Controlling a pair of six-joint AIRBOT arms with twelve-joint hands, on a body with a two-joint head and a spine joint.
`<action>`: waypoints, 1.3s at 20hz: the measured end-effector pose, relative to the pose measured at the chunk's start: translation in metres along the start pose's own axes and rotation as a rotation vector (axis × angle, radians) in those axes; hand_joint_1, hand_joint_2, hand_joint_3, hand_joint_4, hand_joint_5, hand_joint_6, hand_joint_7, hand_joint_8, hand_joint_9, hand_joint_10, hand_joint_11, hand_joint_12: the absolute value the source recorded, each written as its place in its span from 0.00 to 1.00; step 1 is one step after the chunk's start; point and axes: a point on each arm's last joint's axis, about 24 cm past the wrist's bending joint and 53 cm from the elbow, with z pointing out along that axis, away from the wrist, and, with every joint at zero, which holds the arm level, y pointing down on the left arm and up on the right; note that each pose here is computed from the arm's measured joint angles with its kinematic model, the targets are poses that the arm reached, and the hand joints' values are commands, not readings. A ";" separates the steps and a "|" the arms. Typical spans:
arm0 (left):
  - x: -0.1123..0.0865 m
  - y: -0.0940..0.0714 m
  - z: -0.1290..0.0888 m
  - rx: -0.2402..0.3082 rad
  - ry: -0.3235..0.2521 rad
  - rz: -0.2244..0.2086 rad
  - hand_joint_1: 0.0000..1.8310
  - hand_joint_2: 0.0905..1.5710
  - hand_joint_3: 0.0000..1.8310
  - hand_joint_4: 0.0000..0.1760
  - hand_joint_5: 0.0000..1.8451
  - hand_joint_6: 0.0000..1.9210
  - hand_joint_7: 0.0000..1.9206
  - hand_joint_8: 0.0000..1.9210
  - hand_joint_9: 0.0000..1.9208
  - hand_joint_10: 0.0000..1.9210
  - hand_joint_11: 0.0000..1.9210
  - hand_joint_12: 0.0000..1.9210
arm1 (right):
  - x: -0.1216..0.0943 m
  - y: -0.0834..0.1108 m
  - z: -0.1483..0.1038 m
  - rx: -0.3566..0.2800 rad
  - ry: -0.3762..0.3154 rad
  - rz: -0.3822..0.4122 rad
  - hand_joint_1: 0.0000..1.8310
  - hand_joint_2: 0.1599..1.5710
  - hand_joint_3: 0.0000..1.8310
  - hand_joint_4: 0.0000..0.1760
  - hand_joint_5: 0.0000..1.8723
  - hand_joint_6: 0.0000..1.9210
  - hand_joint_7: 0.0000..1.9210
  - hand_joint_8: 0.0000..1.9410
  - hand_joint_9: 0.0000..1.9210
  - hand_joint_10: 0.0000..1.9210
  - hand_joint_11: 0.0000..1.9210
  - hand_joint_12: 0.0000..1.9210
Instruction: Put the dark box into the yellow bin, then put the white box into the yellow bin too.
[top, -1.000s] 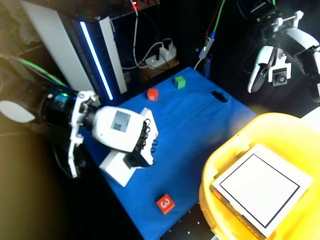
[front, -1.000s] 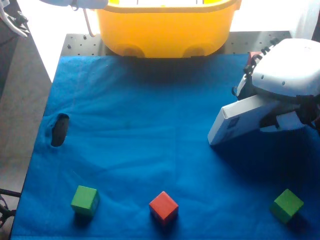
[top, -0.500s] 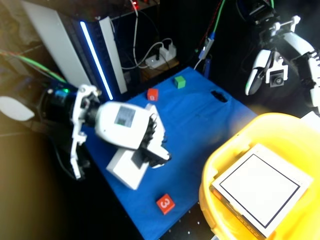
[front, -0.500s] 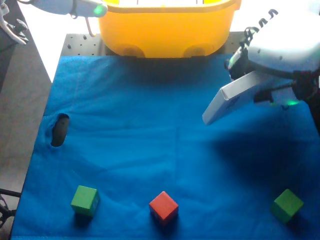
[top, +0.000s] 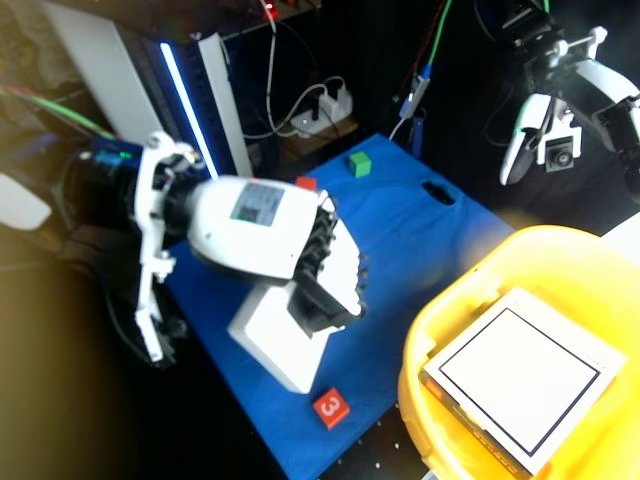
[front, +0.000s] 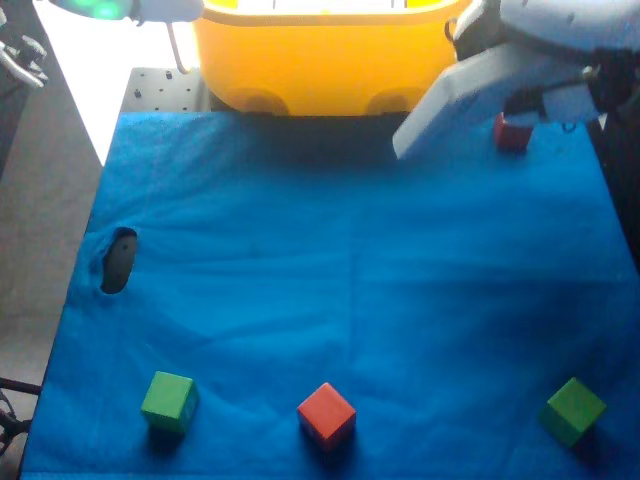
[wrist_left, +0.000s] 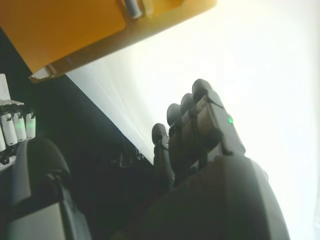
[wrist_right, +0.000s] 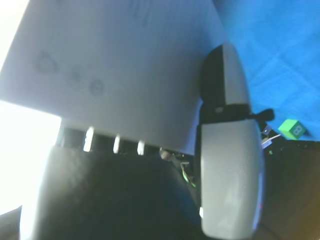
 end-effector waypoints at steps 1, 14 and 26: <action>0.001 0.003 -0.002 -0.006 0.001 -0.002 0.56 0.52 0.00 0.58 0.18 0.00 0.17 0.00 0.14 0.00 0.14 0.04 | -0.005 0.000 0.000 -0.001 -0.011 0.001 0.70 0.64 0.00 0.00 0.58 0.33 0.60 0.48 0.52 0.55 0.40 0.76; -0.020 0.022 -0.025 -0.051 -0.045 -0.003 0.55 0.53 0.00 0.70 0.12 0.00 0.13 0.00 0.10 0.00 0.10 0.01 | -0.073 0.014 0.001 -0.061 -0.217 0.053 0.69 0.64 0.00 0.00 0.59 0.33 0.59 0.49 0.54 0.57 0.45 0.78; -0.004 0.027 -0.039 -0.049 -0.029 -0.047 0.54 0.53 0.00 0.49 0.12 0.00 0.14 0.00 0.12 0.00 0.10 0.01 | -0.128 0.008 -0.003 -0.069 -0.370 0.100 0.69 0.63 0.00 0.00 0.56 0.42 0.64 0.34 0.69 0.09 0.51 0.53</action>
